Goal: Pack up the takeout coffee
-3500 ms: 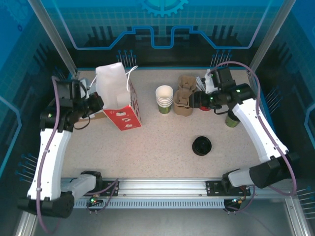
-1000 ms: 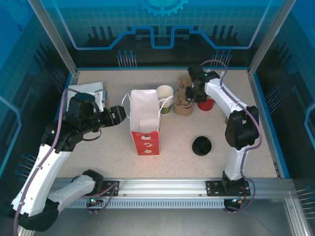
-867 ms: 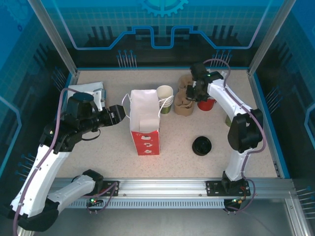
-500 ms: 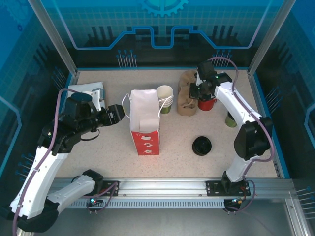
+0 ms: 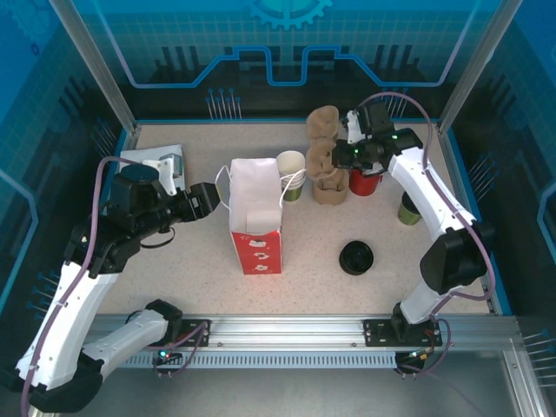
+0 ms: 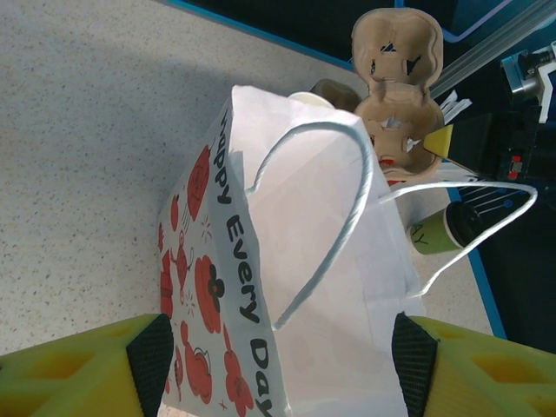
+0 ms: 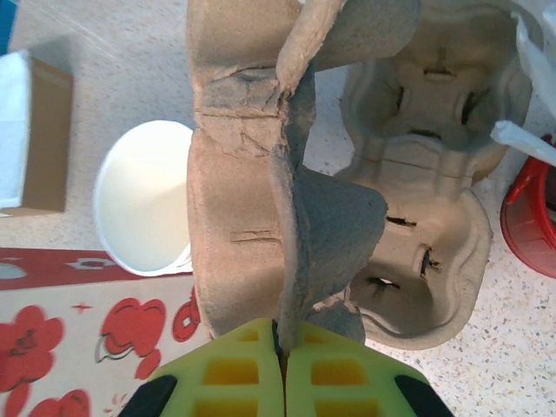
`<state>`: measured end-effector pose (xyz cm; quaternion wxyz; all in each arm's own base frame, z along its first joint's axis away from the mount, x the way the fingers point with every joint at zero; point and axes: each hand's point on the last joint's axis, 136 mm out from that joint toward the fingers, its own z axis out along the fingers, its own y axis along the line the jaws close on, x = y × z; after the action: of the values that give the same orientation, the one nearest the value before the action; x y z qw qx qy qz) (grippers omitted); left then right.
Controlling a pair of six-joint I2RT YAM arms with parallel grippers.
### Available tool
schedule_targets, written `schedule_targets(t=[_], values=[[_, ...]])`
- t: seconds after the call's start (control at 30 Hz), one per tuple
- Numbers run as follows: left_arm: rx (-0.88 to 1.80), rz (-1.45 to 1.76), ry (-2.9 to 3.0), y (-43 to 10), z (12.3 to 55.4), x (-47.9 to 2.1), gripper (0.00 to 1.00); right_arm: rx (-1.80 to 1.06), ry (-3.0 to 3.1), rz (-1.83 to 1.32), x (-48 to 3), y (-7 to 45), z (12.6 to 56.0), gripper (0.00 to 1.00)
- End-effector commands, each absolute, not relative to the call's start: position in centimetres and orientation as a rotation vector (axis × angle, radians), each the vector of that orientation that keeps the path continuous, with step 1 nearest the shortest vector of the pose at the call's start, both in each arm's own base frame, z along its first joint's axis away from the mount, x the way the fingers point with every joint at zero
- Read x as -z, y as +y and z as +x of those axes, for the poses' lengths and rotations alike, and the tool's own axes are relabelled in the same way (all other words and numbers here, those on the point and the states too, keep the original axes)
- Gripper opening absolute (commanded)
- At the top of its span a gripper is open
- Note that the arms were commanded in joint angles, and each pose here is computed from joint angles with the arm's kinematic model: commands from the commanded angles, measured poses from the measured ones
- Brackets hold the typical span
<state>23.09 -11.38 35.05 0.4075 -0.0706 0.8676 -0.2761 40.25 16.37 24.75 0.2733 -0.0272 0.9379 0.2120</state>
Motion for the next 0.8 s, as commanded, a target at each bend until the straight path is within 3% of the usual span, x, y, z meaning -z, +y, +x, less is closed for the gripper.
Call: schedule_targets(t=[0.0, 0.47, 0.77], values=[[0.760, -0.150, 2.057, -11.8, 23.2, -38.8, 0.71, -0.664, 2.340, -0.137, -31.0, 16.8, 40.2, 0.00], [1.036, 0.125, 1.874, -17.1, 24.1, -46.9, 0.70, -0.760, 1.928, -0.181, -44.7, 16.5, 36.4, 0.00], [1.205, 0.287, 1.834, -22.2, 26.1, -49.3, 0.70, -0.958, 1.794, -0.274, -49.4, 18.3, 31.8, 0.00]])
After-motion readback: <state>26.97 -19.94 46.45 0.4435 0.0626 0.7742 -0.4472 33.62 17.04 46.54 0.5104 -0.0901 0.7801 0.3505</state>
